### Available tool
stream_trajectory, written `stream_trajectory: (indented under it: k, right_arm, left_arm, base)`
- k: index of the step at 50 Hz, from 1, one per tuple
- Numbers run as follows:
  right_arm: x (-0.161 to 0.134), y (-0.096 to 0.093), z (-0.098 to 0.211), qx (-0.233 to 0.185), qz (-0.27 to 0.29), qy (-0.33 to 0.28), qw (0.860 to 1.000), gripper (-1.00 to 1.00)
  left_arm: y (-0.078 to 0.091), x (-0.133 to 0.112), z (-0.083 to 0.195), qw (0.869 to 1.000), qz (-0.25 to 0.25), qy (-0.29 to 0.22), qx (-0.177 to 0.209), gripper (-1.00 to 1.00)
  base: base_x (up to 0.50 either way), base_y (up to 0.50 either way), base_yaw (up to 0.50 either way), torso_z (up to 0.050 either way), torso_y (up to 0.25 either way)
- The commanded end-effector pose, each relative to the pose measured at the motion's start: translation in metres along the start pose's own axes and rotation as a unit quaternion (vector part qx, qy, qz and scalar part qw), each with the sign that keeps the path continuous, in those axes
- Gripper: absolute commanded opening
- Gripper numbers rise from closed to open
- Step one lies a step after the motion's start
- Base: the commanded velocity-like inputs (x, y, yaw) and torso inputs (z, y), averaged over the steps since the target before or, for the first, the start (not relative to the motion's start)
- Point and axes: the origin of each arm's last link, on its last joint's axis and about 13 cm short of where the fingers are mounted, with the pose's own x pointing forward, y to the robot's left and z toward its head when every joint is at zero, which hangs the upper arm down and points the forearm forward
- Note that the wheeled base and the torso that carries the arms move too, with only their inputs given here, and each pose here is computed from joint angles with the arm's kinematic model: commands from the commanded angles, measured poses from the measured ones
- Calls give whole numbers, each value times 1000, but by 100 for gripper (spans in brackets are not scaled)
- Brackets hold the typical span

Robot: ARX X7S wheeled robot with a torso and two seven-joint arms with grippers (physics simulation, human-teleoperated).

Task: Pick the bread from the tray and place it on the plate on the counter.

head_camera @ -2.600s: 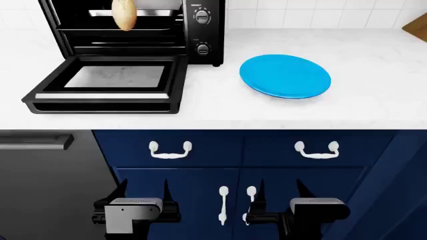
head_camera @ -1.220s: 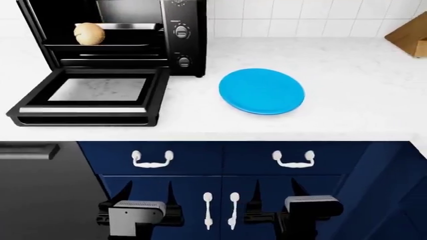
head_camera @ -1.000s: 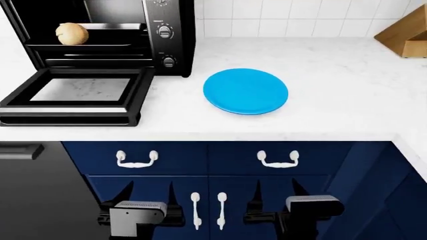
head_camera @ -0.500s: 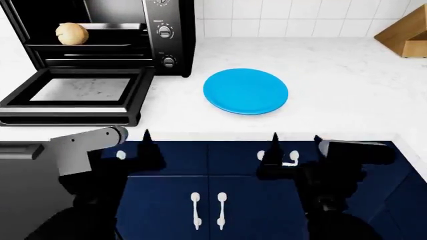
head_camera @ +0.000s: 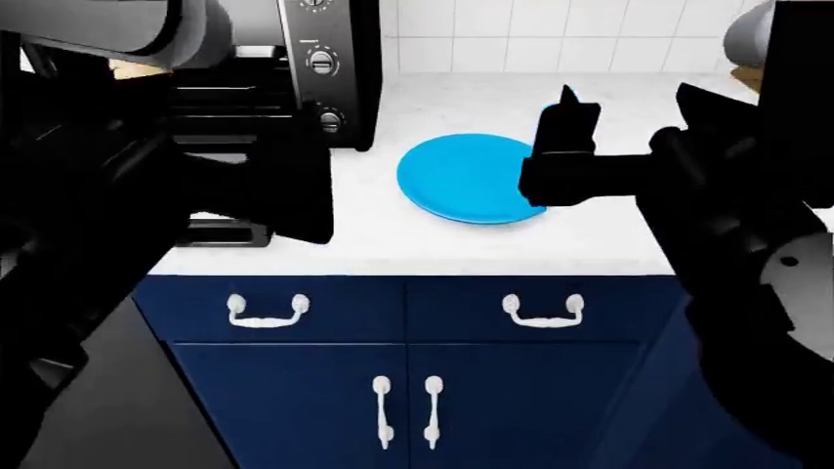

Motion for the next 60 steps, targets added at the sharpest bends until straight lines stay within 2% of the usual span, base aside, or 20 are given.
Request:
stream_trajectory:
  k: [1,3,4,5,8,9,13,16,20,28,38,44,45,46,50,51,53,55,56,60]
  right_arm:
    - [18,-5,64,-4,0,6,1000,100]
    - [28,-10,75,-1,-3,2,1000,100]
    - [36,-14,79,10,-1,6,1000,100]
    - [44,-18,80,-1,-7,7,1000,100]
    - [66,-31,77,0,-15,27,1000,100]
    - [75,-37,76,-7,-33,30,999,100]
    - [101,-51,87,-5,-92,46,995,100]
    - [110,-62,94,-26,-122,58,991,100]
    - [122,-78,93,-33,-177,75,981,100]
    - [116,-98,95,-40,-230,77,969,100]
    - [102,-123,87,-35,-257,87,962,100]
    - [104,-117,86,-43,-244,91,965,100]
    - [104,-116,87,-42,-240,91,966,100]
    - [103,-114,87,-42,-232,89,968,100]
    - [105,-111,87,-43,-225,90,969,100]
    - [106,-112,86,-42,-225,90,969,100]
    - [107,-112,84,-41,-224,92,969,100]
    - [108,-112,82,-41,-224,94,969,100]
    - [108,-112,82,-42,-224,95,969,100]
    - [106,-111,84,-41,-218,92,971,100]
  left_arm:
    - [18,5,59,999,46,21,17,100]
    - [20,13,61,997,47,49,26,100]
    - [22,17,63,997,63,45,13,100]
    - [25,18,65,997,67,31,26,100]
    - [35,25,69,997,70,21,15,100]
    - [41,30,69,996,83,1,21,100]
    - [55,39,75,994,108,26,9,100]
    - [62,37,78,992,119,30,-5,100]
    - [56,31,72,993,109,34,5,100]
    - [61,27,73,994,107,36,-4,100]
    - [63,24,73,993,110,35,-9,100]
    - [64,24,73,993,114,27,-11,100]
    - [64,23,73,992,119,28,-16,100]
    - [65,23,75,991,116,46,-43,100]
    - [65,23,77,992,109,50,-42,100]
    - [64,24,77,991,104,63,-57,100]
    - [63,25,77,989,122,70,-36,100]
    - [61,24,77,991,104,74,-49,100]
    - [60,24,76,991,109,67,-32,100]
    - [61,23,77,992,105,66,-35,100]
  base:
    - [0,0,0,0,0]
    - [0,0,0,0,0]
    - [0,0,0,0,0]
    - [0,0,0,0,0]
    - [0,0,0,0,0]
    - [0,0,0,0,0]
    - [0,0,0,0,0]
    - [0,0,0,0,0]
    - [0,0,0,0,0]
    - [0,0,0,0,0]
    - [0,0,0,0,0]
    - [0,0,0,0,0]
    - [0,0,0,0,0]
    - [0,0,0,0,0]
    - [0,0,0,0,0]
    - [0,0,0,0,0]
    - [0,0,0,0,0]
    - [0,0,0,0,0]
    - [0,0,0,0,0]
    - [0,0,0,0,0]
